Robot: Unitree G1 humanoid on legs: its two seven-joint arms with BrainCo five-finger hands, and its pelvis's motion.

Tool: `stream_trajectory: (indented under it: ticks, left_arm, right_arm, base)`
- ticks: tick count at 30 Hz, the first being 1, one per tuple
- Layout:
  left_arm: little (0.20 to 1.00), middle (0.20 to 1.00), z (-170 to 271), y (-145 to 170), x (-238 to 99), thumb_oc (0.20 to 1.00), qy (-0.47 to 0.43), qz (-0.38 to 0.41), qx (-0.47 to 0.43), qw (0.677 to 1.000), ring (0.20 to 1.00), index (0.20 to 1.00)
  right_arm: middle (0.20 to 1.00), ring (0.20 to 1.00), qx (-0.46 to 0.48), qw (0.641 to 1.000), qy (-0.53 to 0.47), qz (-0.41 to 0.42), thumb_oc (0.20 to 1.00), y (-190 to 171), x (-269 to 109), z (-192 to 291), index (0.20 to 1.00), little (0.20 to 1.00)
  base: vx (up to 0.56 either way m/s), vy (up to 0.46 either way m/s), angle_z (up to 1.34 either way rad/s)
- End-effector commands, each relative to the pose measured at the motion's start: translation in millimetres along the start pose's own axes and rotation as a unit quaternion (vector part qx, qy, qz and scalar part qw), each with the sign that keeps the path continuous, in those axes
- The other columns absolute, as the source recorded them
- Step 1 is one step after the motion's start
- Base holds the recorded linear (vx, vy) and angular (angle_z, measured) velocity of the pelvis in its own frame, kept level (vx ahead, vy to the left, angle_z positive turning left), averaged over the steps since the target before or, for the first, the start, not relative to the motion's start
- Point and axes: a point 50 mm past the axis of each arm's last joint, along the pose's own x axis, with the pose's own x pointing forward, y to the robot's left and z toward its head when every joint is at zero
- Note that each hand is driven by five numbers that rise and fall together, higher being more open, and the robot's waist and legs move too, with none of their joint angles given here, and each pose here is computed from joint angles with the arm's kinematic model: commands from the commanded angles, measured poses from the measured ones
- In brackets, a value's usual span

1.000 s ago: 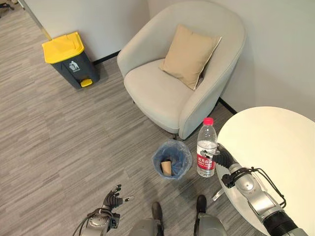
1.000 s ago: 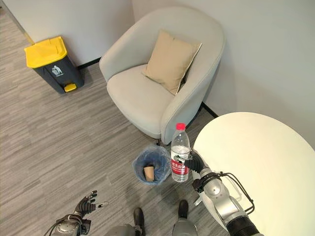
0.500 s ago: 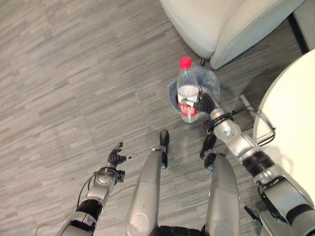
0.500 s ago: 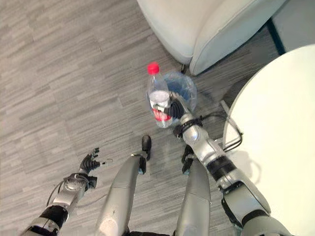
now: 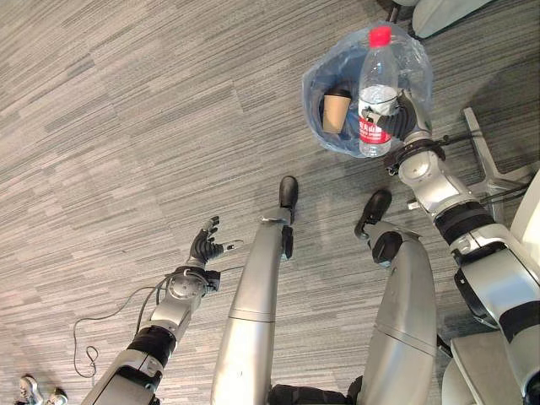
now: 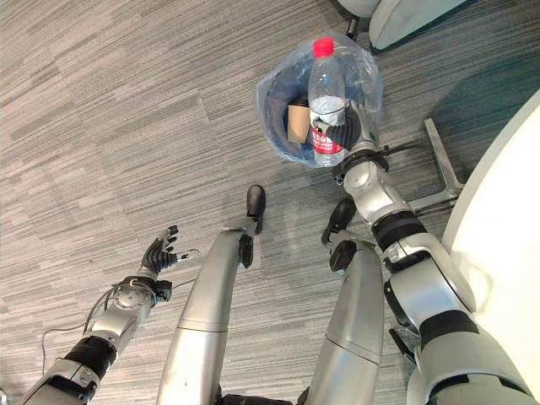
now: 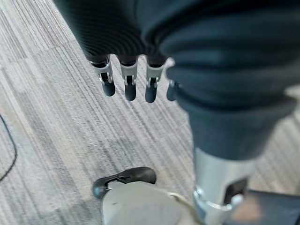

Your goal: Gather garbage on tea table into small bin, then transfer packed bag to large trash can.

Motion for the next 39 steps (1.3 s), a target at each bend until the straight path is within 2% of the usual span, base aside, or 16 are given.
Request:
stream_trajectory:
  ticks: [1,4,5,6,8,11,16,19,21,24,25,26,28,33,35,39]
  left_arm:
    - [1.000,1.000,-17.4,0.7,-11.3,1.000,0.020,0.001,-0.001,1.000,1.000,1.000]
    - [1.000,1.000,-11.6,-3.0,-9.0,1.000,0.008,-0.007,0.000,1.000,1.000,1.000]
    - [1.000,1.000,-10.6,-4.8,-8.9,1.000,0.007,-0.012,0.003,1.000,1.000,1.000]
    - [1.000,1.000,-10.0,-7.2,-8.8,1.000,0.005,-0.014,0.002,1.000,1.000,1.000]
    - [1.000,1.000,-11.5,-8.8,-8.8,1.000,0.009,-0.015,0.002,1.000,1.000,1.000]
    - [1.000,1.000,-18.5,-9.8,-10.5,1.000,0.024,-0.007,0.002,1.000,1.000,1.000]
    - [1.000,1.000,-22.5,1.0,-13.2,1.000,0.026,0.016,0.016,0.999,1.000,1.000]
    - [1.000,1.000,-21.1,3.1,-13.4,1.000,0.021,0.015,0.018,1.000,1.000,1.000]
    - [1.000,1.000,-17.4,7.3,-11.2,1.000,0.014,0.019,0.020,1.000,1.000,1.000]
    - [1.000,1.000,-10.4,10.7,-10.6,1.000,-0.002,0.017,0.011,1.000,1.000,1.000]
    - [1.000,1.000,-10.4,11.3,-11.1,1.000,-0.002,0.018,0.010,1.000,1.000,1.000]
    - [1.000,1.000,-11.6,10.5,-11.7,1.000,0.000,0.017,0.011,1.000,1.000,1.000]
    - [1.000,1.000,-10.9,9.4,-9.9,1.000,0.001,0.022,0.003,1.000,1.000,1.000]
    - [1.000,1.000,-7.8,8.7,-7.9,1.000,0.000,0.026,-0.001,1.000,1.000,1.000]
    - [1.000,1.000,-9.8,9.9,-7.3,1.000,0.007,0.030,0.001,1.000,1.000,1.000]
    - [1.000,1.000,-17.3,12.4,-9.7,1.000,0.023,0.036,0.002,0.999,1.000,1.000]
  right_arm:
    - [0.200,0.200,0.018,1.000,-0.017,-0.004,0.200,3.5,-3.9,1.4,0.200,0.200]
    - [0.200,0.200,0.017,1.000,-0.016,-0.014,0.200,-3.5,0.9,3.4,0.200,0.200]
    - [0.445,0.445,0.016,1.000,-0.015,-0.017,0.445,-6.0,2.4,3.9,0.445,0.445]
    - [1.000,1.000,0.018,1.000,-0.013,-0.016,1.000,-6.8,3.3,3.8,1.000,1.000]
    - [1.000,1.000,0.014,1.000,-0.013,-0.011,1.000,-3.5,1.1,1.9,1.000,1.000]
    - [1.000,1.000,-0.041,0.998,-0.048,0.021,1.000,13.8,-14.3,-1.2,1.000,1.000]
    - [1.000,1.000,-0.250,0.954,-0.133,0.100,1.000,45.7,-41.2,-11.4,1.000,1.000]
    - [1.000,1.000,-0.311,0.932,-0.127,0.134,1.000,55.8,-41.2,-19.8,1.000,1.000]
    - [1.000,1.000,-0.375,0.906,-0.104,0.169,1.000,66.1,-39.9,-30.7,1.000,1.000]
    - [1.000,1.000,-0.392,0.901,-0.043,0.180,1.000,63.3,-38.4,-51.0,1.000,1.000]
    - [0.413,0.413,-0.391,0.901,-0.033,0.186,0.413,64.1,-40.2,-55.3,0.413,0.413]
    - [0.200,0.200,-0.384,0.903,-0.017,0.193,0.200,66.6,-44.3,-61.7,0.200,0.200]
    - [0.200,0.200,-0.341,0.922,-0.007,0.181,0.200,63.3,-45.0,-62.4,0.200,0.200]
    - [0.200,0.200,-0.248,0.959,-0.051,0.125,0.200,48.9,-37.0,-33.9,0.200,0.200]
    - [0.200,0.200,-0.173,0.976,-0.073,0.109,0.200,49.5,-37.5,-15.4,0.200,0.200]
    - [0.200,0.200,-0.055,0.988,-0.104,0.102,0.200,53.6,-51.4,4.6,0.200,0.200]
  base:
    - [0.04,-0.010,-0.04]
    - [0.03,0.001,0.03]
    - [0.04,0.018,0.05]
    - [0.03,0.015,0.04]
    - [0.00,0.000,0.00]
    - [0.00,-0.009,-0.01]
    - [0.00,-0.070,-0.07]
    - [0.00,-0.050,-0.04]
    - [0.00,-0.090,0.04]
    - [-0.01,-0.066,0.18]
    - [-0.01,-0.044,0.18]
    - [-0.01,-0.029,0.10]
    - [-0.04,-0.037,0.00]
    - [-0.07,-0.024,-0.11]
    - [-0.10,-0.025,-0.08]
    - [-0.08,-0.017,-0.02]
